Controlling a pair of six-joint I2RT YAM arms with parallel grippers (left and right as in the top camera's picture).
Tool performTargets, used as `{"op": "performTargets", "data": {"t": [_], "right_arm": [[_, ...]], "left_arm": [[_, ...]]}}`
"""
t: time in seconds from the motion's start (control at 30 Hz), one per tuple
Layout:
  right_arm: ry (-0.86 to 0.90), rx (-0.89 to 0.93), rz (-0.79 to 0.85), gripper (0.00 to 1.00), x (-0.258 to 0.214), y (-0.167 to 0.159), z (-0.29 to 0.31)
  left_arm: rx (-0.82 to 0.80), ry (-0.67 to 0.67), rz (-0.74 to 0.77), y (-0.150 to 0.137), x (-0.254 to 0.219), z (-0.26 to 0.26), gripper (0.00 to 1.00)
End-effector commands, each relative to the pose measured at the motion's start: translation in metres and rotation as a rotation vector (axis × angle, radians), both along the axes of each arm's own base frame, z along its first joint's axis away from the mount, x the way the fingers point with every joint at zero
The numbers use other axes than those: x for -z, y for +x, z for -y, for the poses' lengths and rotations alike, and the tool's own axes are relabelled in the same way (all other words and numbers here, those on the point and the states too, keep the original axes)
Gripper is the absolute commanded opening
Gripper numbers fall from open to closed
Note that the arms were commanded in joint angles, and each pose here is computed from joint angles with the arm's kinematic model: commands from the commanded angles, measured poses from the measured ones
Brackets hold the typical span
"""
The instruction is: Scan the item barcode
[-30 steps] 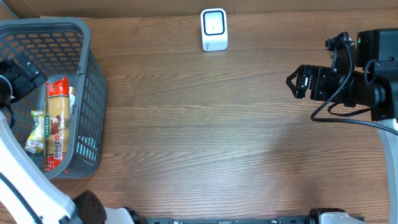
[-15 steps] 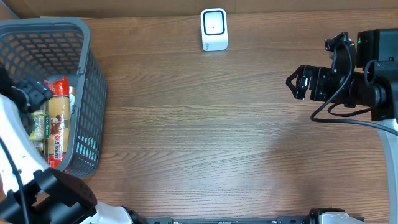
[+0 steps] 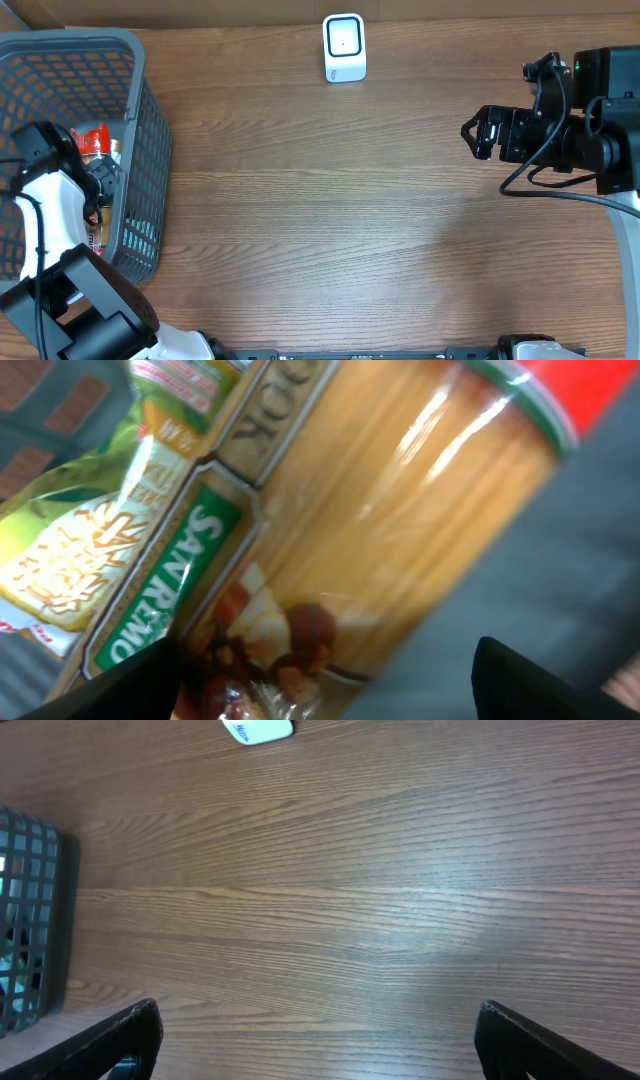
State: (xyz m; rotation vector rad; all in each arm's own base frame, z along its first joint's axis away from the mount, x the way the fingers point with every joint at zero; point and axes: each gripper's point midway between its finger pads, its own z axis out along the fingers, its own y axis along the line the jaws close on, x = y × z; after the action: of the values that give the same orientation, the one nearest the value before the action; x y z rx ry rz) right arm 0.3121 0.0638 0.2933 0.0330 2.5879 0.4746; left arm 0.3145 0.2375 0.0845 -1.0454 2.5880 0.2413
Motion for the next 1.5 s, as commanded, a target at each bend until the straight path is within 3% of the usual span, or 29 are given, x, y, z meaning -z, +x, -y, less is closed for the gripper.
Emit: {"op": "performTargets", "data": {"t": [0.0,0.27,0.4,0.5,0.53,0.6,0.63,0.73,0.77,1.0,1.2,1.47], "right_arm": [[-0.028,0.008,0.038,1.00,-0.010,0.001,0.004],[-0.029,0.008,0.038,1.00,-0.010,0.001,0.004],[-0.029,0.008,0.038,1.00,-0.010,0.001,0.004],[-0.029,0.008,0.038,1.00,-0.010,0.001,0.004],[-0.029,0.008,0.038,1.00,-0.010,0.001,0.004],[-0.029,0.008,0.038,1.00,-0.010,0.001,0.004],[-0.029,0.008,0.038,1.00,-0.010,0.001,0.004],[-0.029,0.008,0.034,1.00,-0.008,0.001,0.004],[-0.029,0.008,0.030,1.00,-0.007,0.001,0.004],[-0.031,0.008,-0.005,1.00,0.004,-0.003,0.004],[-0.039,0.013,-0.003,1.00,0.004,-0.002,0.006],[-0.052,0.022,0.004,1.00,0.004,0.000,0.008]], "left_arm": [[-0.042,0.055,-0.074,-0.020,0.013,-0.006,0.84],[-0.059,0.053,-0.096,-0.027,0.024,-0.005,0.73],[-0.058,0.046,-0.109,-0.029,0.031,-0.004,0.79],[-0.057,0.036,-0.124,-0.031,0.037,-0.002,0.77],[-0.057,0.034,-0.127,-0.031,0.038,-0.002,0.70],[-0.057,0.030,-0.130,-0.031,0.039,-0.002,0.39],[-0.055,0.024,-0.130,-0.031,0.039,0.000,0.29],[-0.053,0.020,-0.134,-0.031,0.041,0.000,0.21],[-0.053,0.019,-0.136,-0.031,0.042,0.000,0.05],[-0.040,0.036,-0.119,-0.025,0.013,-0.005,0.04],[-0.032,0.118,0.000,0.005,-0.096,-0.024,0.04],[-0.009,0.162,0.168,0.012,-0.218,-0.015,0.04]]}}
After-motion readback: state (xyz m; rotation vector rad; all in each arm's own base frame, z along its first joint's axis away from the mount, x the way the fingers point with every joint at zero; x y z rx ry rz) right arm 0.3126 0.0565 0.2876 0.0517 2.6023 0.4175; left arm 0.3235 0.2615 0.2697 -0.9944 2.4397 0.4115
